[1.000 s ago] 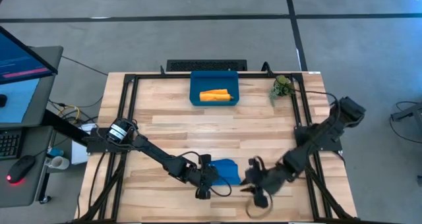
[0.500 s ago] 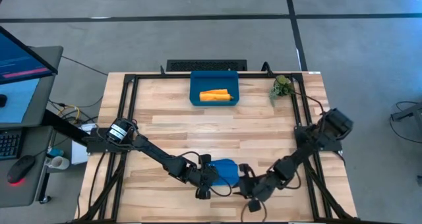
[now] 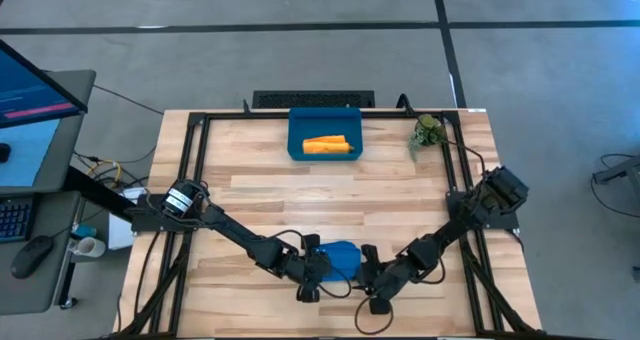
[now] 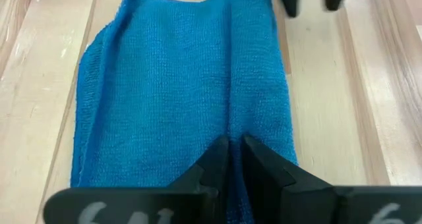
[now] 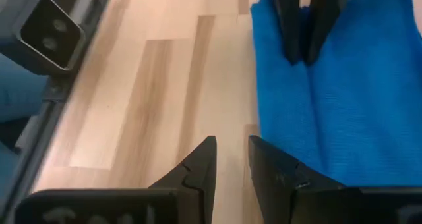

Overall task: Roll microfiber towels into tight, uniform cylinder then place into a basket
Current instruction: Roll the blue microfiber towel

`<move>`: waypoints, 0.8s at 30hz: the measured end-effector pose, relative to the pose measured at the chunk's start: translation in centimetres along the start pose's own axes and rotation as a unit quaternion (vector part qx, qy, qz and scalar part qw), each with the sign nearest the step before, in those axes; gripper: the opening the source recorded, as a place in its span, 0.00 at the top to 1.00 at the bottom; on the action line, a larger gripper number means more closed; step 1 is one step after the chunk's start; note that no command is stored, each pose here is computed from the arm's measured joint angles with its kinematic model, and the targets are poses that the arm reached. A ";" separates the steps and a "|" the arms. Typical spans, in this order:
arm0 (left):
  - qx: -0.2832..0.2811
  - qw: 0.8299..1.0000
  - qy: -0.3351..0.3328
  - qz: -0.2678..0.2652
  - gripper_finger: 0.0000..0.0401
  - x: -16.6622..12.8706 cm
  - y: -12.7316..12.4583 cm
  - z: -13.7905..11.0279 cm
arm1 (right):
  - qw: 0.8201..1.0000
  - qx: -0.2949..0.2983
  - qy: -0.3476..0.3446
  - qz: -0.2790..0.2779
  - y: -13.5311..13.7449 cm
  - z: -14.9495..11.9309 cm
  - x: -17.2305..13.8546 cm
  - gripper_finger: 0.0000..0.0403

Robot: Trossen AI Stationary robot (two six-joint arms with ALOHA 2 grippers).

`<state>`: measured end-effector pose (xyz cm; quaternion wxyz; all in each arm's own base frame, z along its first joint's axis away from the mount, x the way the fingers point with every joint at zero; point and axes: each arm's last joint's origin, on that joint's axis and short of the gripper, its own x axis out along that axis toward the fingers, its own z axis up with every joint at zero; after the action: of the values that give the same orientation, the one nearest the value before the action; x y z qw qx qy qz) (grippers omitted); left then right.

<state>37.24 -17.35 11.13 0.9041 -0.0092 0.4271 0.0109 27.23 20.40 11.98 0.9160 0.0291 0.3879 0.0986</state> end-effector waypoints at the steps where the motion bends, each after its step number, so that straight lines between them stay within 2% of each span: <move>1: 0.000 1.000 0.000 0.000 0.92 0.0 0.0 0.0 | 1.000 0.004 -0.002 0.001 0.0 0.1 -0.1 0.73; 5: 0.000 1.000 0.000 0.000 0.92 0.0 0.0 0.0 | 1.000 0.017 -0.001 -0.009 -0.4 0.2 0.0 0.73; 13: 0.000 1.000 0.000 0.002 0.92 0.0 0.0 0.0 | 0.991 0.113 0.039 -0.064 -2.7 0.0 0.3 0.73; 20: 0.017 1.000 -0.004 0.006 0.92 -0.2 -0.1 0.1 | 0.979 0.190 0.054 -0.054 -3.8 0.4 0.5 0.73; 24: 0.049 0.998 -0.013 0.045 0.92 -1.4 -0.4 0.0 | 0.965 0.249 0.065 -0.038 -4.4 0.7 0.7 0.73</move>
<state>36.42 -17.78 12.21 0.9075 0.0548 0.4153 0.0302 28.85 16.23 11.39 0.8556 0.2354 0.4597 -0.0345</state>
